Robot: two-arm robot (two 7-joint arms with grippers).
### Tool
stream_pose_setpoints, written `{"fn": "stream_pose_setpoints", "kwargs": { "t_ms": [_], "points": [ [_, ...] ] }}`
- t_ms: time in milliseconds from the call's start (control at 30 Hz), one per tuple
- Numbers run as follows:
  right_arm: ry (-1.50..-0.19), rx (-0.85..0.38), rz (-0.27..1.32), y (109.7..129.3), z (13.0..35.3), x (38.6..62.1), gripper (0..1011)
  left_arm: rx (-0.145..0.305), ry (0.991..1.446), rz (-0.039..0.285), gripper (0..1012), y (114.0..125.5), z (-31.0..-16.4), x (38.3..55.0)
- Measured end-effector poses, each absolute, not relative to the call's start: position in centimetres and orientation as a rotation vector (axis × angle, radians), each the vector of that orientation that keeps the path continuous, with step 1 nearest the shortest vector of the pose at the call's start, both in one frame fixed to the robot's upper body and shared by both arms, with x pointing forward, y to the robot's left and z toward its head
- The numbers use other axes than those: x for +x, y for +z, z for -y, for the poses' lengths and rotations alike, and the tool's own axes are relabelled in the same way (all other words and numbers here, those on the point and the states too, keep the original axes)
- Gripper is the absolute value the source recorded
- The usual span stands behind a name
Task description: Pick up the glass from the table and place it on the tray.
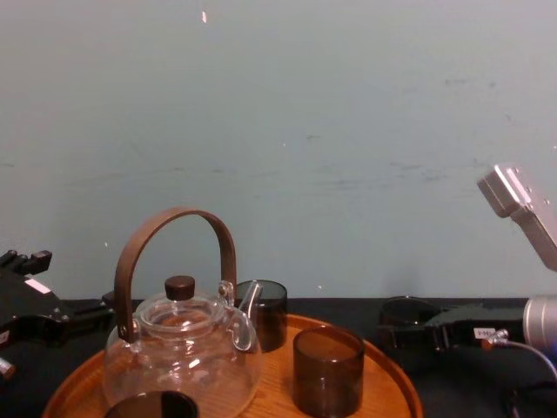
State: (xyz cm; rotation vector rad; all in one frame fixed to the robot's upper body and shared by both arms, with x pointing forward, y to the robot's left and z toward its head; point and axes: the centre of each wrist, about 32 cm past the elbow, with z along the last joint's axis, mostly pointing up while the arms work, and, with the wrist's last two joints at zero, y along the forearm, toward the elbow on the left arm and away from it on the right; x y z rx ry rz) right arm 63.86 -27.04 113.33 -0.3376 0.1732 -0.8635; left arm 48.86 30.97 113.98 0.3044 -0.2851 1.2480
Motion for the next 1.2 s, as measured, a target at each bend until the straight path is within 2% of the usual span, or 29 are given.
{"fn": "stream_pose_setpoints", "kwargs": {
  "t_ms": [333,767,1200],
  "points": [
    [-0.858,-0.298,-0.178,114.1,27.7,63.0,906,0.304,1.248,0.285,1001,114.0,-31.0,48.9],
    [-0.816,-0.287,-0.141,115.7,29.9,58.9,906,0.304,1.248,0.285,1001,114.0,-31.0,48.9],
    [-0.744,-0.306,-0.114,116.6,30.9,56.3,906,0.304,1.248,0.285,1001,114.0,-31.0,48.9]
  ]
}}
